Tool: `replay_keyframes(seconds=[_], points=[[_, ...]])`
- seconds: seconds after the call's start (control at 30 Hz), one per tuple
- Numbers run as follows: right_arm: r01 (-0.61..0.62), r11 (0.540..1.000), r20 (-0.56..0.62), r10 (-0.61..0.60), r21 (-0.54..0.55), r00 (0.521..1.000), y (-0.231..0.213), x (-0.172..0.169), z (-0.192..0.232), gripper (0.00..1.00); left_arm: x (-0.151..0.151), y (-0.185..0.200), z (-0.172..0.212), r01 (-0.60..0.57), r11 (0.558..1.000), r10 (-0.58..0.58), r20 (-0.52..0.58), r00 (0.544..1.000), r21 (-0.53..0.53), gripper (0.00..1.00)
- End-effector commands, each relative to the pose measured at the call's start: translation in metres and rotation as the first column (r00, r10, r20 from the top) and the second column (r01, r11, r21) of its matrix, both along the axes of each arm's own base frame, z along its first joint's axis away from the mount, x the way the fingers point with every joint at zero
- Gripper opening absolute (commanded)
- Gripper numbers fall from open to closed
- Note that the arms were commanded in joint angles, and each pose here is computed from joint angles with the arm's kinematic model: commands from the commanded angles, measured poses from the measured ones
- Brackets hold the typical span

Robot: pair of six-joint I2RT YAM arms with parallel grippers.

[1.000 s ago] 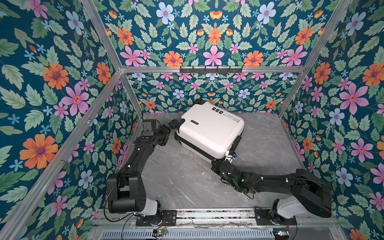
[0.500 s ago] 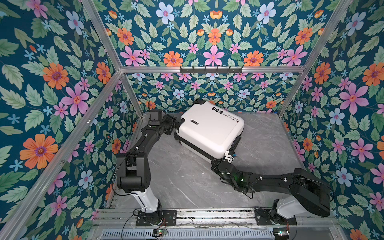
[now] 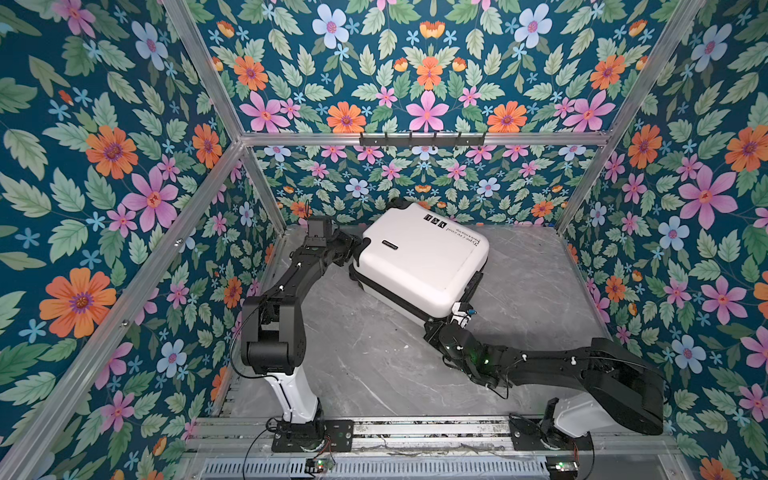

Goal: Pack the luggage

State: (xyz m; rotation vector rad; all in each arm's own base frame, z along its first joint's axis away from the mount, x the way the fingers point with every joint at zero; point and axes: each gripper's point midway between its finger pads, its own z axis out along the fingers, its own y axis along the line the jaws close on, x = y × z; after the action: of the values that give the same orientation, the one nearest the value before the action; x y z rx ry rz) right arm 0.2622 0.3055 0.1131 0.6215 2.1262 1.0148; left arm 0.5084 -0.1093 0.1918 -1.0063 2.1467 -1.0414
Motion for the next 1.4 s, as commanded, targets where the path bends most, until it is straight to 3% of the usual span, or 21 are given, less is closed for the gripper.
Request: replay_keyframes(seconds=[0.0, 0.3, 0.6, 0.97, 1.27, 1.37], points=[[0.057, 0.998, -0.009, -0.057, -0.018, 0.998, -0.013, 0.001, -0.003, 0.00, 0.000, -0.004, 0.023, 0.053, 0.998, -0.056, 0.062, 0.997, 0.037, 0.00], [0.275, 0.960, -0.041, -0.277, -0.056, 0.960, -0.087, -0.012, -0.017, 0.00, -0.001, 0.019, 0.040, 0.061, 0.993, -0.066, 0.050, 0.997, 0.098, 0.00], [0.356, 0.932, -0.045, -0.359, -0.071, 0.932, -0.138, -0.016, -0.015, 0.00, -0.012, 0.019, 0.034, 0.098, 0.990, -0.102, 0.036, 0.994, 0.100, 0.00], [0.389, 0.919, -0.066, -0.392, -0.062, 0.917, -0.166, 0.020, -0.008, 0.00, -0.029, 0.016, 0.020, 0.145, 0.984, -0.145, -0.012, 0.989, 0.103, 0.00], [0.421, 0.907, -0.059, -0.419, 0.019, 0.906, -0.174, 0.061, 0.009, 0.00, -0.038, 0.012, 0.012, 0.179, 0.979, -0.176, -0.035, 0.984, 0.097, 0.00], [0.375, 0.926, -0.039, -0.374, 0.036, 0.927, -0.164, 0.071, 0.018, 0.00, -0.039, 0.013, 0.013, 0.185, 0.977, -0.182, -0.034, 0.983, 0.104, 0.00]])
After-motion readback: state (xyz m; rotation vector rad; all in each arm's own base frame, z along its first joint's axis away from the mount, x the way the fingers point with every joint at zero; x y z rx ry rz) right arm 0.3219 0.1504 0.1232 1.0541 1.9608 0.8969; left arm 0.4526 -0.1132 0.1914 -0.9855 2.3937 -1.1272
